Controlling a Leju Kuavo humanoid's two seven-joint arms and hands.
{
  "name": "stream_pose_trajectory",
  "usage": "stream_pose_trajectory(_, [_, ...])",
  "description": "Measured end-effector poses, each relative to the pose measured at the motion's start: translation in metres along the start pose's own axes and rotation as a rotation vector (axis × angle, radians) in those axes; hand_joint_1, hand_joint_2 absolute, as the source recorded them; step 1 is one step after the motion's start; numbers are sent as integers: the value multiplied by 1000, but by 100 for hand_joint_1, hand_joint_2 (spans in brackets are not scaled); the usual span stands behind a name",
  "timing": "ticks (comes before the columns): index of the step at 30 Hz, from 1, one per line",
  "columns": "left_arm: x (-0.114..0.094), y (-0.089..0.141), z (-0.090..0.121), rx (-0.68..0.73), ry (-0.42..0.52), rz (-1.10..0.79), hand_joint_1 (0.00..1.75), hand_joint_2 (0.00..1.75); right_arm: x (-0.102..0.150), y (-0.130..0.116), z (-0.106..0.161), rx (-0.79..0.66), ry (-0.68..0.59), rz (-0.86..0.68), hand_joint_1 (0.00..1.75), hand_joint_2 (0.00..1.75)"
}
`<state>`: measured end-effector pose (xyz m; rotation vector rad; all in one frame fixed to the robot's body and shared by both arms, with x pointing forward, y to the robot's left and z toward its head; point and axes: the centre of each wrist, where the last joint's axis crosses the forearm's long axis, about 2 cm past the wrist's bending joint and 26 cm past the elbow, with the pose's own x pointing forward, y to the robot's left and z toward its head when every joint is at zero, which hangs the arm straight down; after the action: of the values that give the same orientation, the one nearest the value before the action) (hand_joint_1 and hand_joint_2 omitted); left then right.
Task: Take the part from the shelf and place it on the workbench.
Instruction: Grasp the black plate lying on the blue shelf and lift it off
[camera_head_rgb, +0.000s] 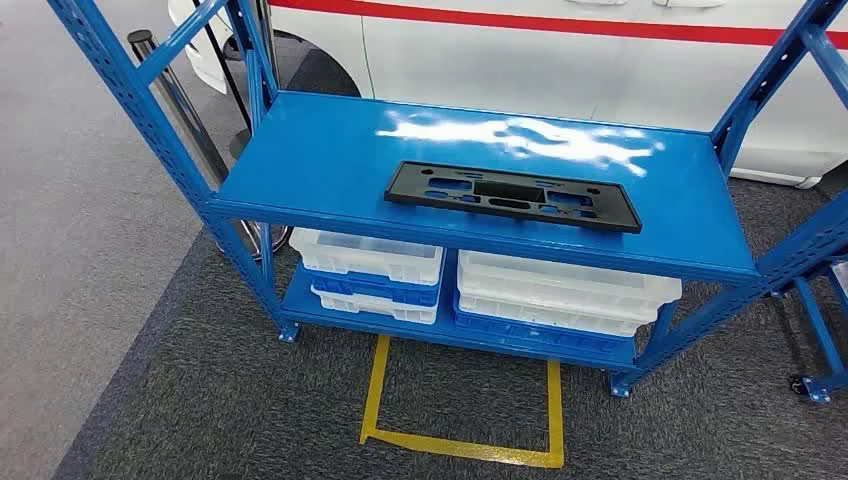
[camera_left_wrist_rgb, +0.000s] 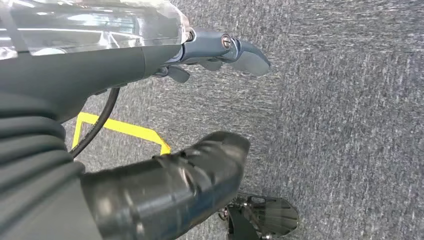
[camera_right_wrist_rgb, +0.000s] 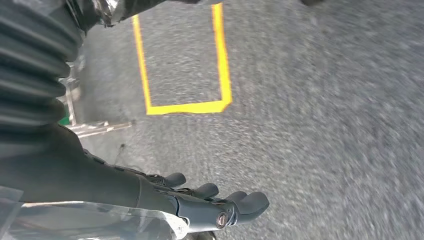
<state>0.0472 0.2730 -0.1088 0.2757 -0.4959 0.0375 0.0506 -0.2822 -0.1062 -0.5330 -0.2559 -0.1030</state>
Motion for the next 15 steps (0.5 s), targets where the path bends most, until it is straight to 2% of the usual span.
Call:
stream_pose_trajectory(6, [1, -5, 1, -2, -11, -5, 0, 0, 8, -12, -6, -113, -80, -112, 0, 0])
stream_pose_trajectory(15, [3, -13, 3, -20, -28, -21, 0, 0, 33, -39, -14, -329, -293, -217, 0, 0])
